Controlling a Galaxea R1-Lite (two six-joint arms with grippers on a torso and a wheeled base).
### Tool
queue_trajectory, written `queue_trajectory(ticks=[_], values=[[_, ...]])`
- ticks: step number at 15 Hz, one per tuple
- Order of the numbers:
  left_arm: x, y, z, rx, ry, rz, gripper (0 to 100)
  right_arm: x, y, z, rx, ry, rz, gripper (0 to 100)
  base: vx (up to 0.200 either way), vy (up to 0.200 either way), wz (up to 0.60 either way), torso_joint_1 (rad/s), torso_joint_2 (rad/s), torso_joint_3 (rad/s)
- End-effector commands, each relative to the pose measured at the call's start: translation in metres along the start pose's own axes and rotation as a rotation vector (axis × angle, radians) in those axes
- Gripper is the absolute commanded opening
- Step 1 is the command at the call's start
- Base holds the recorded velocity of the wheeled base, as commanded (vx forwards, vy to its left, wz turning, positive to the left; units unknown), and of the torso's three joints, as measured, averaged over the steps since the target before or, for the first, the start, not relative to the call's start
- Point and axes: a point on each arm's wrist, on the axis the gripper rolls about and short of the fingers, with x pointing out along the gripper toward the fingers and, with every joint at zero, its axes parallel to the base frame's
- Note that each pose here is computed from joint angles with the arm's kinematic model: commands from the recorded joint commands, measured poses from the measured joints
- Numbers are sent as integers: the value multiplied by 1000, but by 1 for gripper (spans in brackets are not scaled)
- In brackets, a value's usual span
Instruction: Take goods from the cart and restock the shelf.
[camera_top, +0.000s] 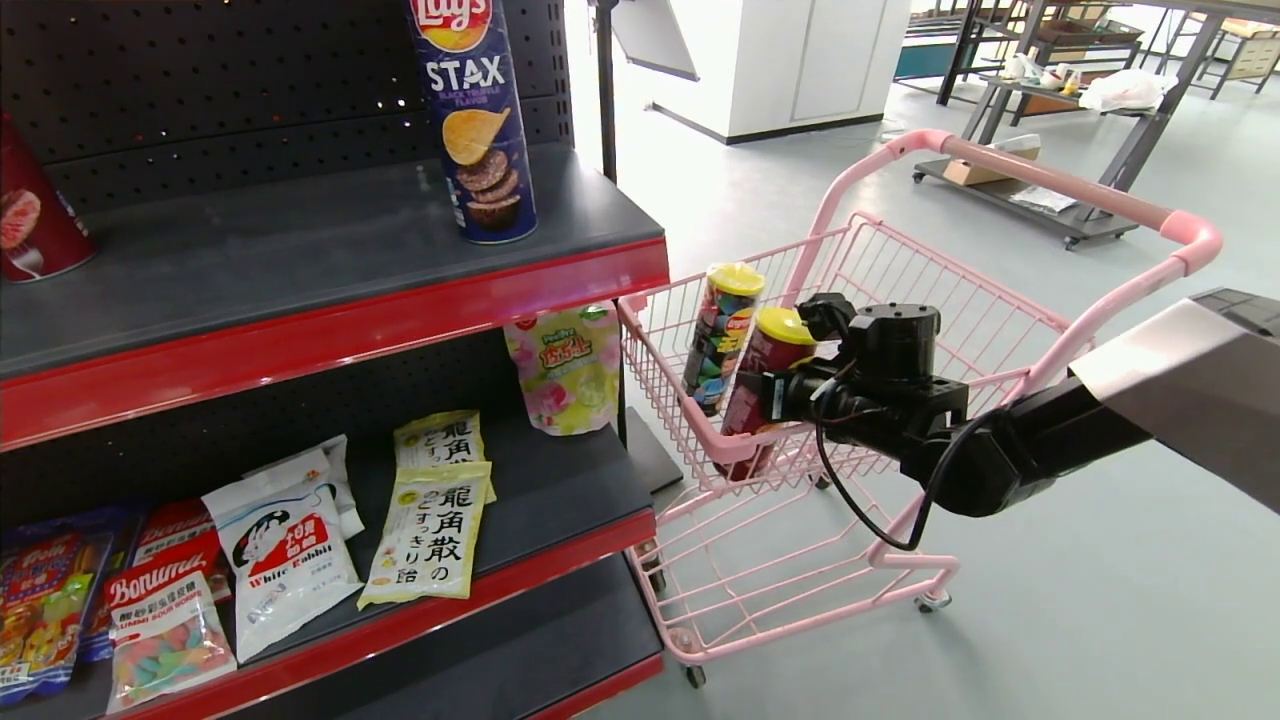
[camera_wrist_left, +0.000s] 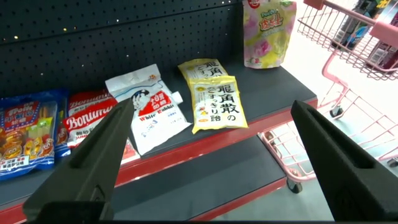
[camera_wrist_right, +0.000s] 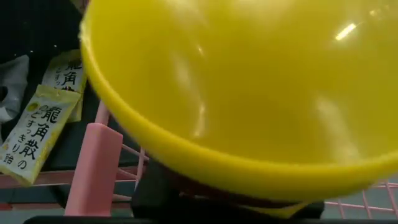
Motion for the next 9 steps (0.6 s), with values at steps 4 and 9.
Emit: queue_trajectory(ticks=[4, 9], values=[[0, 0, 0, 0, 1, 1, 100, -25, 0, 34, -17, -84, -10, 0, 0, 0, 0, 0, 0, 0], [0, 0, 0, 0, 1, 1, 100, -93, -15, 109, -110, -263, -73, 0, 0, 0, 0, 0, 0, 0]])
